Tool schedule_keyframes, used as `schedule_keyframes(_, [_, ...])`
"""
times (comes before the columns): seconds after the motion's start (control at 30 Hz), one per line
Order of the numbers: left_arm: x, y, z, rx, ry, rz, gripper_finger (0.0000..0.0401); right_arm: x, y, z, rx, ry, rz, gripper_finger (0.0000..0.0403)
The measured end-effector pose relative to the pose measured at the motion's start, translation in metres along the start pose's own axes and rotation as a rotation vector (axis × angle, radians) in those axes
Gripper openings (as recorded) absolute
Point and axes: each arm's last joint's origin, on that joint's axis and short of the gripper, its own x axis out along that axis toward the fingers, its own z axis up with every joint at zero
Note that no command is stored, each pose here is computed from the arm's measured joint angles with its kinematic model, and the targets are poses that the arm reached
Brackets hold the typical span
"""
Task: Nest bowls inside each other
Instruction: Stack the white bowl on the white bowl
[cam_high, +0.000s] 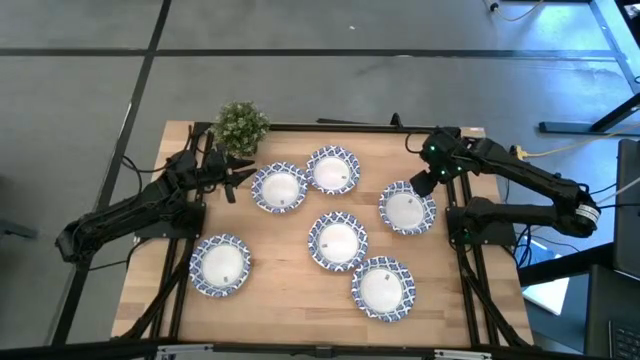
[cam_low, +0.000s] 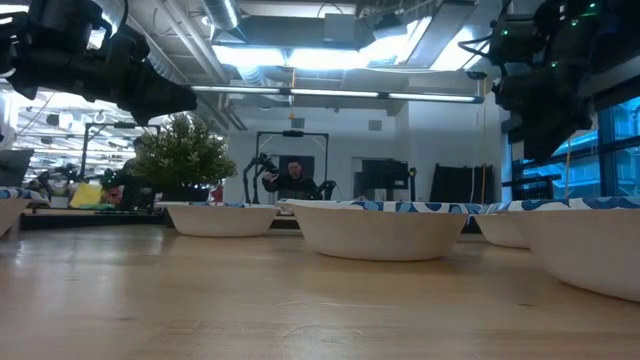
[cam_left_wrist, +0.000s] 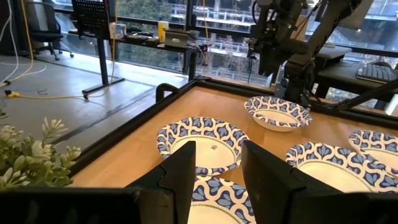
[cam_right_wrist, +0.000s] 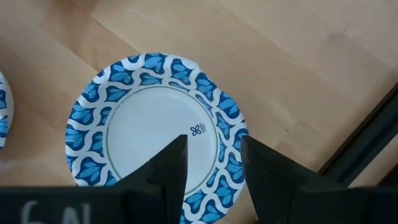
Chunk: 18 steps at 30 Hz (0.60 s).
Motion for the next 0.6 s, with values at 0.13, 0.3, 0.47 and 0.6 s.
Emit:
schedule_keyframes(0.13, [0.0,0.0,0.0001,0.0,0.0,0.001,0.0124,0.0,-0.0003,-0.0005,0.003,0.005,-0.004,0.015])
schedule_keyframes(0.3, [0.0,0.0002,0.0001,0.0,-0.001,0.005,0.0124,0.0,-0.0007,-0.0032,-0.023,0.037,0.003,0.0153])
schedule_keyframes(0.47, [0.0,0.0008,0.0,0.0,-0.002,0.028,0.0124,0.0,-0.0003,-0.0034,-0.044,0.043,0.018,0.02])
schedule_keyframes(0.6, [0.0,0.0008,0.0001,0.0,-0.003,0.028,0.0124,0.0017,0.0008,-0.0032,-0.067,0.066,0.046,0.0262])
